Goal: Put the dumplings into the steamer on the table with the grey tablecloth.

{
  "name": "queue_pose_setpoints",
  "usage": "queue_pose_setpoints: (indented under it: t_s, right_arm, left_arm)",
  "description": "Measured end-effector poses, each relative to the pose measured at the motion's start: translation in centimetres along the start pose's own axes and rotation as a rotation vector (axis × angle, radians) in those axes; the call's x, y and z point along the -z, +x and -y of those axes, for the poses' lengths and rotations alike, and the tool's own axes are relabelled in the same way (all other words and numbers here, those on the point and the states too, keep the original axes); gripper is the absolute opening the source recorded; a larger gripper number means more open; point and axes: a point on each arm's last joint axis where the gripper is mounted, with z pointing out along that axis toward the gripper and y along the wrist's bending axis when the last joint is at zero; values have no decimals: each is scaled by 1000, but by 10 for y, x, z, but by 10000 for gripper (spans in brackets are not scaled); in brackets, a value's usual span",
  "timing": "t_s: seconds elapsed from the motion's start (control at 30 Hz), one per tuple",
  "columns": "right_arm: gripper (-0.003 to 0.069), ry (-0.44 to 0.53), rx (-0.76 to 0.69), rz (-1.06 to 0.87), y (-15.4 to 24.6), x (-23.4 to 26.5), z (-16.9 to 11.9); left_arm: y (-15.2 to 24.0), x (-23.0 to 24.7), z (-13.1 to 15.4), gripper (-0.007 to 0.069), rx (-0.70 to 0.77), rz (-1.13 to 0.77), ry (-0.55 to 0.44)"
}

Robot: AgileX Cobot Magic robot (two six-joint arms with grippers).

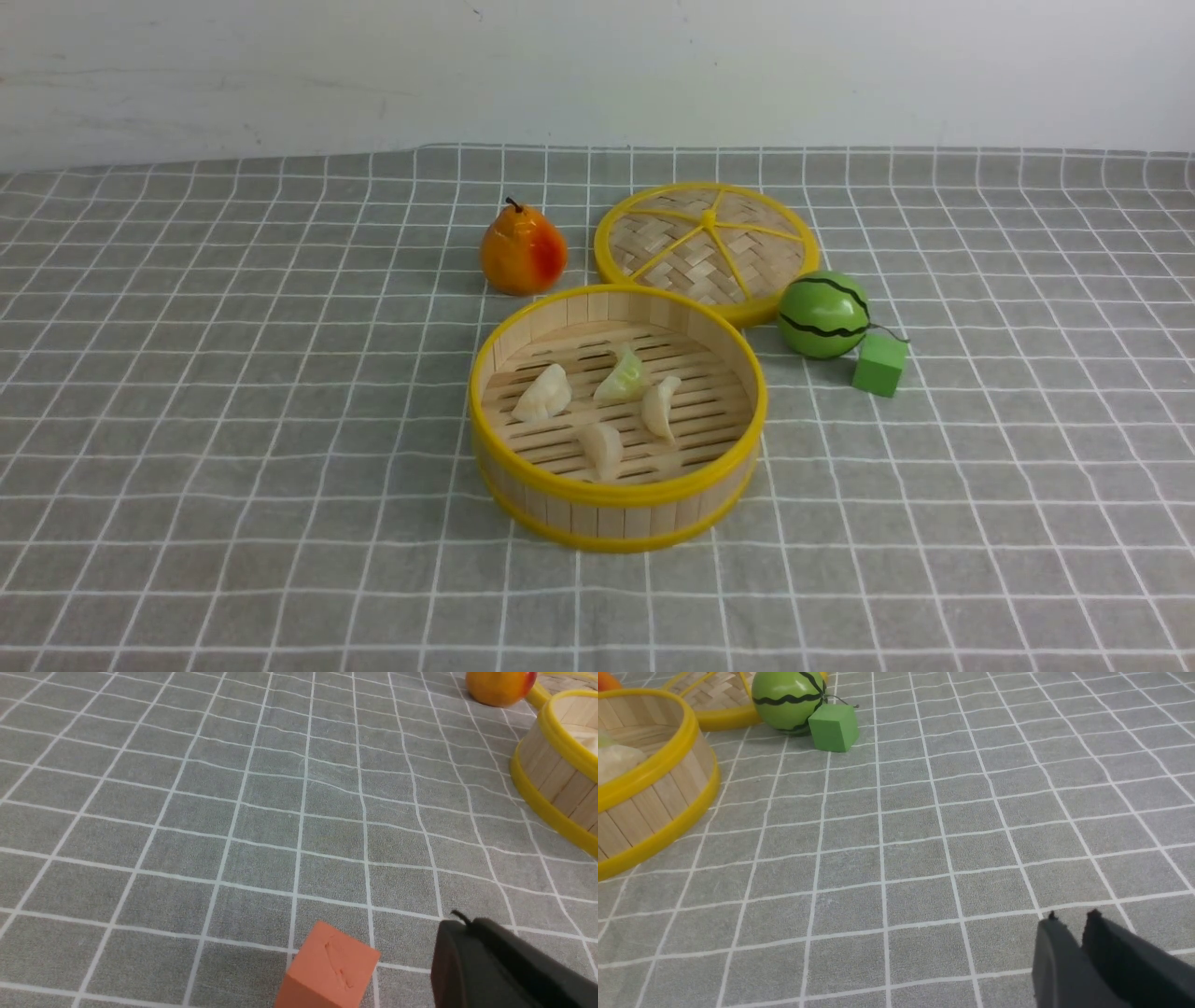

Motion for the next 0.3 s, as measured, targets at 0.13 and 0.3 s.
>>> queue_pose_setpoints:
  t_s: [0.13, 0.3]
  right_arm:
    - [90, 0, 0, 0, 0, 0, 0]
    - [95, 0, 0, 0, 0, 0, 0]
  left_arm:
    - [0, 0, 0, -14, 0, 0, 0]
    - [0, 0, 0, -13, 0, 0, 0]
